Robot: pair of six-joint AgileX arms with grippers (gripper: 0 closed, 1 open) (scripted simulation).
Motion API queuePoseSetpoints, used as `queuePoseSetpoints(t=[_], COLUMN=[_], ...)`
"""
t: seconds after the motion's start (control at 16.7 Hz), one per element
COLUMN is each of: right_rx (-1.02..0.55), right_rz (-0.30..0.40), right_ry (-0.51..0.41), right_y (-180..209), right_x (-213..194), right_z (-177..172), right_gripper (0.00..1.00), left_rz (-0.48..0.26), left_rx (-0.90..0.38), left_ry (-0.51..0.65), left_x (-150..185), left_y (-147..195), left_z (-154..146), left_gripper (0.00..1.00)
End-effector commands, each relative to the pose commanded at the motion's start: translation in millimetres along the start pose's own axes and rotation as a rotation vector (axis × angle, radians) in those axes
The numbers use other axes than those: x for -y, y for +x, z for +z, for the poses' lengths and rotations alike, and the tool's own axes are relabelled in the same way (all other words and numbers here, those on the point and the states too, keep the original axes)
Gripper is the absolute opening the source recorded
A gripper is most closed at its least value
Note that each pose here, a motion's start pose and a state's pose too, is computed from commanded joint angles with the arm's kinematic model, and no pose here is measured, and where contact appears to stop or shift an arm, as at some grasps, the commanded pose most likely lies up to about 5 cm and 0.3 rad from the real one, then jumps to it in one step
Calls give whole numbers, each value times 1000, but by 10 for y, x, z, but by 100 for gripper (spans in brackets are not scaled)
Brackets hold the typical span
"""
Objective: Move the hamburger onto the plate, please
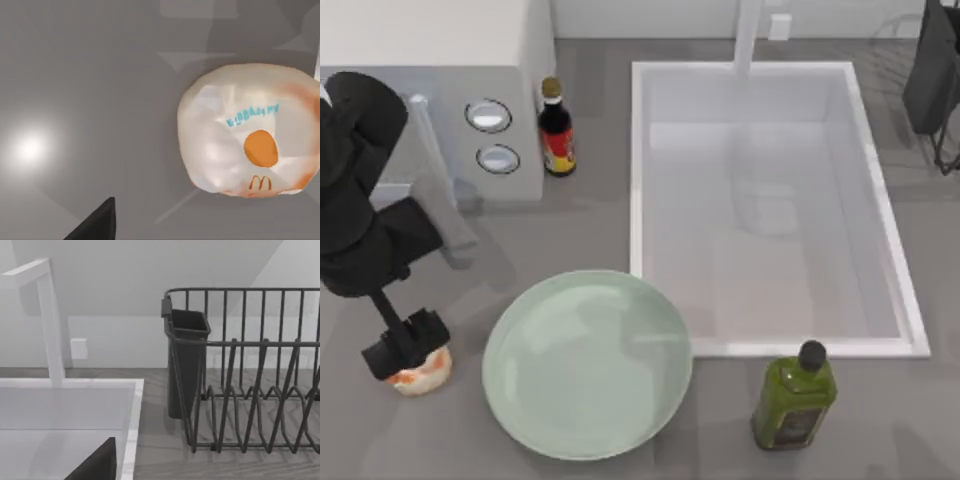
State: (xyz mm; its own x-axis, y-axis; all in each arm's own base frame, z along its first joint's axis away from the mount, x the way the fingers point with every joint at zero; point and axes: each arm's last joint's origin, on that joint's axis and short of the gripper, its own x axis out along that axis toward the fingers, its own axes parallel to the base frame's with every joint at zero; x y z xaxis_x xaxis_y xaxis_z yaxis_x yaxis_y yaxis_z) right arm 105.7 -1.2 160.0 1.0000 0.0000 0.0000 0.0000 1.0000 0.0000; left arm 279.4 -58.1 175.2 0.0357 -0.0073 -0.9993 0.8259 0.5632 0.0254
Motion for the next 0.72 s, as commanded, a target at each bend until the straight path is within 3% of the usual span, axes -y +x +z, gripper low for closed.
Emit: queuePoseSetpoints(t=[0.42,0.72], right_rx=[0,0], right_rz=[0,0], right_ry=[0,0], right_y=[0,0], right_x=[0,0], right_z=[0,0], right_gripper=[100,100], left_rz=[-27,-23], left_rx=[-26,-21], left_ry=[24,29], left_x=[-13,-23], left_y=[48,447], left_z=[28,53], left_gripper=[100,100])
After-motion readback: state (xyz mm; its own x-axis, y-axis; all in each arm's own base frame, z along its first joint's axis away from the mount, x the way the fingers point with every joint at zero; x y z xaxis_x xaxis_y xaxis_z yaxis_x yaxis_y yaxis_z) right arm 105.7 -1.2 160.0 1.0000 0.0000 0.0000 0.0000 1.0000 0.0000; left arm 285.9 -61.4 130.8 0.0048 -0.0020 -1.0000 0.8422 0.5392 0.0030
